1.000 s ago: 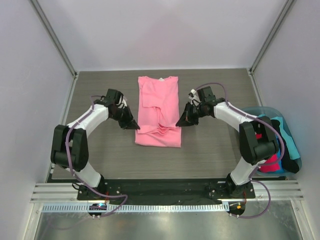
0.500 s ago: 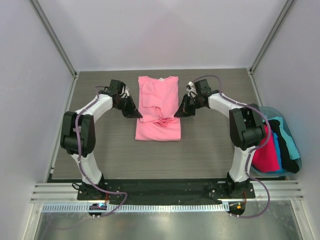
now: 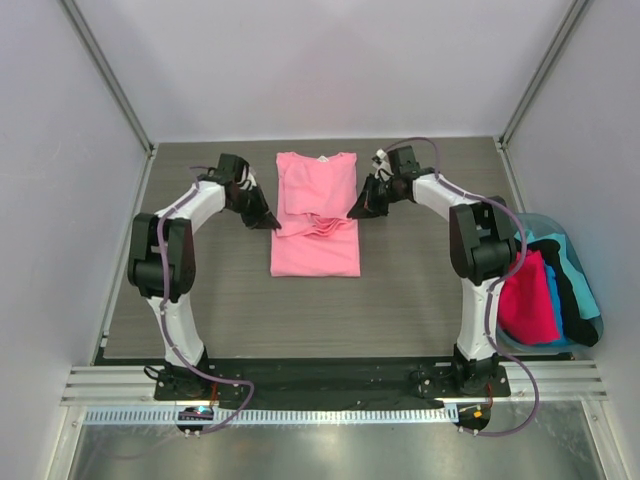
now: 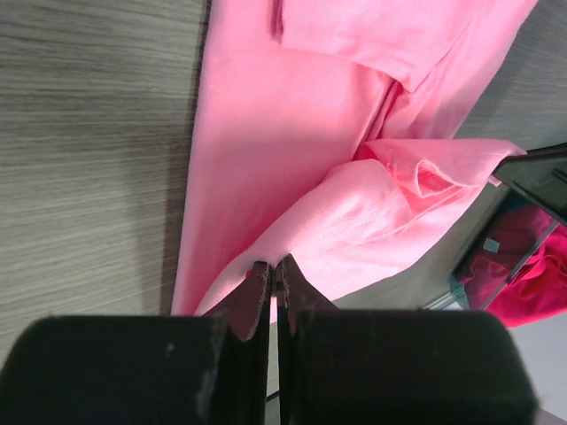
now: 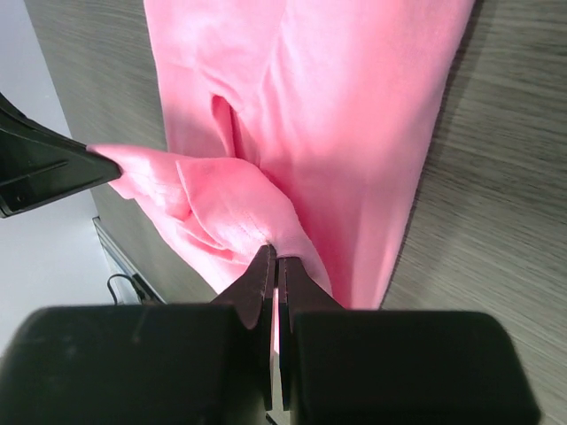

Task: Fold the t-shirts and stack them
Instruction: Fold the tshirt

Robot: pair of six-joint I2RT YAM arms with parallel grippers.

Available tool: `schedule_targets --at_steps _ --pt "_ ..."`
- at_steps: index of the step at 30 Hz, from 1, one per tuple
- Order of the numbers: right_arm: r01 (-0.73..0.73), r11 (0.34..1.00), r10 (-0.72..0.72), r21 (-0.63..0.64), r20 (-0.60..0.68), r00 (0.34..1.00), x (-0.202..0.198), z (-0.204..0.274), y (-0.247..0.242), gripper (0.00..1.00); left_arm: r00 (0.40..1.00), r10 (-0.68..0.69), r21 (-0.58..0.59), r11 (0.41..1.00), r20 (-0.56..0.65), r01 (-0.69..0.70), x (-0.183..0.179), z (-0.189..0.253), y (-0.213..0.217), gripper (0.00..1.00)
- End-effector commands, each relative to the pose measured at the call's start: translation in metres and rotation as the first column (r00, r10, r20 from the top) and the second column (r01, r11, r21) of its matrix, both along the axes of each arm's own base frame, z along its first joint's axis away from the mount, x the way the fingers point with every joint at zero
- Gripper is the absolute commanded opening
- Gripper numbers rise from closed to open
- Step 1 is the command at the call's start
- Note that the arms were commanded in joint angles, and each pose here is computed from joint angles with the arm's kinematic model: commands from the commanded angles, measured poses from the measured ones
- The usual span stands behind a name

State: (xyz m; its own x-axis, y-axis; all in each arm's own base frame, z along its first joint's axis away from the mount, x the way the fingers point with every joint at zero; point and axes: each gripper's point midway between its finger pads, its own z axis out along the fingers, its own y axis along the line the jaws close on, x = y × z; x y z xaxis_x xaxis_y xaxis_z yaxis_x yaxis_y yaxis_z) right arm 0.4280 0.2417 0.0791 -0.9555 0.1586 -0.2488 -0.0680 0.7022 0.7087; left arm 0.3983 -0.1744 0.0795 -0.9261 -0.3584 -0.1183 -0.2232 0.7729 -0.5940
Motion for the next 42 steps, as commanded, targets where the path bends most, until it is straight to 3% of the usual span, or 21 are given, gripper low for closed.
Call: schedule_targets --at_steps 1,5,8,9,10,12,14,20,24,30,35,42 --pt "-0.006 1.000 0.006 0.004 0.063 0.998 0.014 0.011 0.001 0.01 0.997 -0.011 0.008 1.000 0.072 0.010 0.020 0.009 0.001 0.00" --pt "-0.007 1.000 0.007 0.000 0.070 0.997 0.018 0.005 0.001 0.03 0.996 -0.003 0.024 1.000 0.088 0.001 0.030 0.009 0.003 0.03" --pt "-0.010 1.000 0.008 0.014 0.088 0.996 0.023 0.007 0.004 0.14 0.996 0.009 0.047 0.999 0.093 -0.013 0.035 0.007 0.006 0.16" --pt "-0.006 1.000 0.005 0.011 0.111 0.994 0.027 0.012 0.004 0.27 0.995 0.011 0.051 0.999 0.095 -0.015 0.035 0.007 0.007 0.20" --pt "-0.007 1.000 0.005 0.012 0.126 0.992 0.029 0.016 0.004 0.33 0.996 0.012 0.057 0.998 0.093 -0.017 0.034 0.008 0.008 0.24" --pt "-0.020 1.000 0.017 0.017 0.187 0.982 0.035 0.037 0.005 0.45 0.995 0.025 0.086 0.996 0.102 -0.033 0.033 0.011 0.013 0.44" --pt "-0.012 1.000 0.009 0.013 0.215 0.977 0.037 0.051 -0.004 0.49 0.994 0.022 0.103 0.994 0.107 -0.033 0.028 0.016 0.018 0.58" --pt "0.018 1.000 -0.017 -0.009 0.168 0.986 -0.002 0.072 -0.036 0.57 0.988 -0.011 0.155 0.988 0.152 -0.013 -0.006 0.051 0.034 0.71" --pt "0.009 1.000 -0.009 -0.014 -0.010 1.000 -0.066 0.037 -0.046 0.57 0.998 -0.013 0.111 0.994 0.064 0.005 -0.041 0.036 0.039 0.72" --pt "0.066 0.997 -0.055 0.045 -0.220 0.974 -0.131 0.002 -0.046 0.58 0.988 0.038 -0.014 0.999 -0.151 -0.041 -0.097 -0.006 0.033 0.74" --pt "0.110 0.991 -0.083 0.076 -0.300 0.950 -0.150 -0.013 -0.042 0.59 0.971 0.072 -0.067 0.994 -0.229 -0.090 -0.109 -0.024 0.025 0.73" --pt "0.125 0.985 -0.083 0.121 -0.303 0.949 -0.147 -0.019 -0.024 0.59 0.962 0.084 -0.077 0.991 -0.261 -0.107 -0.101 -0.039 0.019 0.71"
